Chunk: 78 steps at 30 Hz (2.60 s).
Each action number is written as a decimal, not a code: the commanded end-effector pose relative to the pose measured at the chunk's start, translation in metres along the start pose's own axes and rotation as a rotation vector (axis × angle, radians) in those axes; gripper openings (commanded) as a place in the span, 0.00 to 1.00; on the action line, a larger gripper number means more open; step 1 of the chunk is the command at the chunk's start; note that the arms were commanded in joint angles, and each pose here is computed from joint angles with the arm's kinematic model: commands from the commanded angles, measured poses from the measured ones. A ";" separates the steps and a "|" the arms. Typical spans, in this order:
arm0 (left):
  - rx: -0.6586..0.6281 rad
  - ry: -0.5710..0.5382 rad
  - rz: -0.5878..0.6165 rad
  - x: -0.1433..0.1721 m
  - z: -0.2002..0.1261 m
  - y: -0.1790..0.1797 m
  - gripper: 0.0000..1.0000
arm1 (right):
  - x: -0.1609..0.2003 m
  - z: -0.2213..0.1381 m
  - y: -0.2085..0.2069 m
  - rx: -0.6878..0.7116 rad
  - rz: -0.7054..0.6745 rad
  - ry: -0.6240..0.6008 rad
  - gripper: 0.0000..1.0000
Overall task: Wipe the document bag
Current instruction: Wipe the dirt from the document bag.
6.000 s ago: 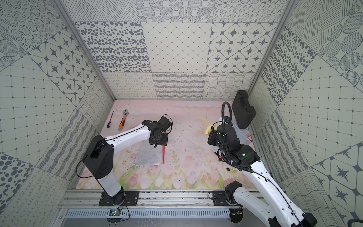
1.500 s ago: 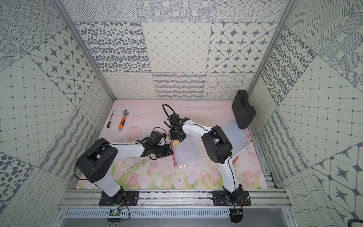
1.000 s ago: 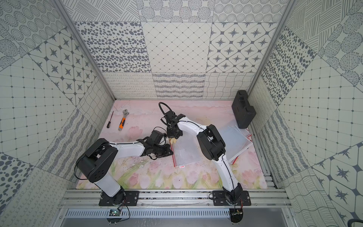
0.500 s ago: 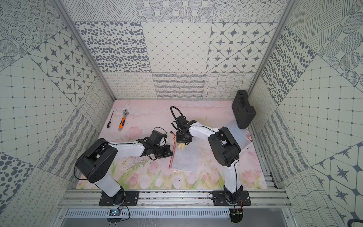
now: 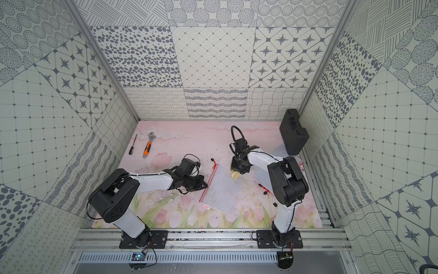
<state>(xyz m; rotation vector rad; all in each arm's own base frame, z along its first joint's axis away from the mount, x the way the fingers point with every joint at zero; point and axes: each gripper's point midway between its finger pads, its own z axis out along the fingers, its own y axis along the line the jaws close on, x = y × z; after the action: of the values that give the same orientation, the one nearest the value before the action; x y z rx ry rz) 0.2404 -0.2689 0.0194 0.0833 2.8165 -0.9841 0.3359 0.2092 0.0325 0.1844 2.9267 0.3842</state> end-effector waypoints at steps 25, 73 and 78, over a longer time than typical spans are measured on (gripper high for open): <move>-0.149 -0.028 -0.224 0.002 -0.028 0.064 0.00 | 0.053 -0.007 0.024 -0.012 -0.009 0.078 0.00; -0.206 -0.069 -0.227 -0.019 -0.045 0.064 0.00 | 0.092 -0.028 -0.058 0.116 0.009 0.127 0.00; -0.174 -0.060 -0.250 -0.023 -0.037 0.061 0.00 | 0.093 -0.036 0.034 -0.043 -0.116 0.098 0.00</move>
<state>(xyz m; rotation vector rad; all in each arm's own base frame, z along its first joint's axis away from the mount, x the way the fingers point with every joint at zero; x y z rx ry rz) 0.2641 -0.2014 0.0209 -0.2984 2.8713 -0.7927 0.2425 0.1955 0.0421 0.1741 3.0498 0.3628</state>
